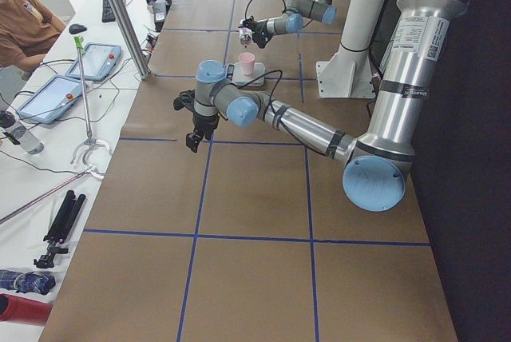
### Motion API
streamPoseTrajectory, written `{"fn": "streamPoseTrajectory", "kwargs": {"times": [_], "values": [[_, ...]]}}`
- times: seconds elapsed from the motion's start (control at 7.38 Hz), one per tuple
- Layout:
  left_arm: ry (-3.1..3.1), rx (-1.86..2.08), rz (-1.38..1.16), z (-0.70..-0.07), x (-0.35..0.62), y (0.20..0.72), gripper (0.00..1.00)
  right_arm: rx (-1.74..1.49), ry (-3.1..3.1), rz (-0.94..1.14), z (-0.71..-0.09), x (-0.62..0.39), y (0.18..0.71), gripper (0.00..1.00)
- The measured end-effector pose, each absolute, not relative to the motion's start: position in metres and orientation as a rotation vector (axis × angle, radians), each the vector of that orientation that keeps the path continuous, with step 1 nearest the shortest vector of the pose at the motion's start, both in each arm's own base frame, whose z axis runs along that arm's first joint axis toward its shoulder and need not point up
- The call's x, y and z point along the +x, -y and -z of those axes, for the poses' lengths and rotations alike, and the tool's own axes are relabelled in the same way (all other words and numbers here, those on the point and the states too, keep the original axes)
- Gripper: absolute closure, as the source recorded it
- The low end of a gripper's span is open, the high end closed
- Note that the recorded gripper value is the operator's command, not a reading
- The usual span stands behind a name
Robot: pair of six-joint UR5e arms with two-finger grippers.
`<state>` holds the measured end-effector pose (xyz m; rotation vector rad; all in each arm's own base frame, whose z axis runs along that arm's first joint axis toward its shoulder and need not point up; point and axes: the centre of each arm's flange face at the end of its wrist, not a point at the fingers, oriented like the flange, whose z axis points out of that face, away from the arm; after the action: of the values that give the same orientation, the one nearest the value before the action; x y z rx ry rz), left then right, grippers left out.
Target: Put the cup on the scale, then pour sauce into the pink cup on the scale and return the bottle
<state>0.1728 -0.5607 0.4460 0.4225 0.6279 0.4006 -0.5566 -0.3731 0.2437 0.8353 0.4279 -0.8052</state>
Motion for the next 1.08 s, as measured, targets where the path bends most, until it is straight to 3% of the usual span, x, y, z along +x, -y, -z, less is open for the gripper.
{"fn": "streamPoseTrajectory", "kwargs": {"times": [1.08], "values": [[-0.632, 0.426, -0.402, -0.444, 0.172, 0.557, 0.21, 0.790, -0.570, 0.960, -0.229, -0.559, 0.376, 1.00]]}}
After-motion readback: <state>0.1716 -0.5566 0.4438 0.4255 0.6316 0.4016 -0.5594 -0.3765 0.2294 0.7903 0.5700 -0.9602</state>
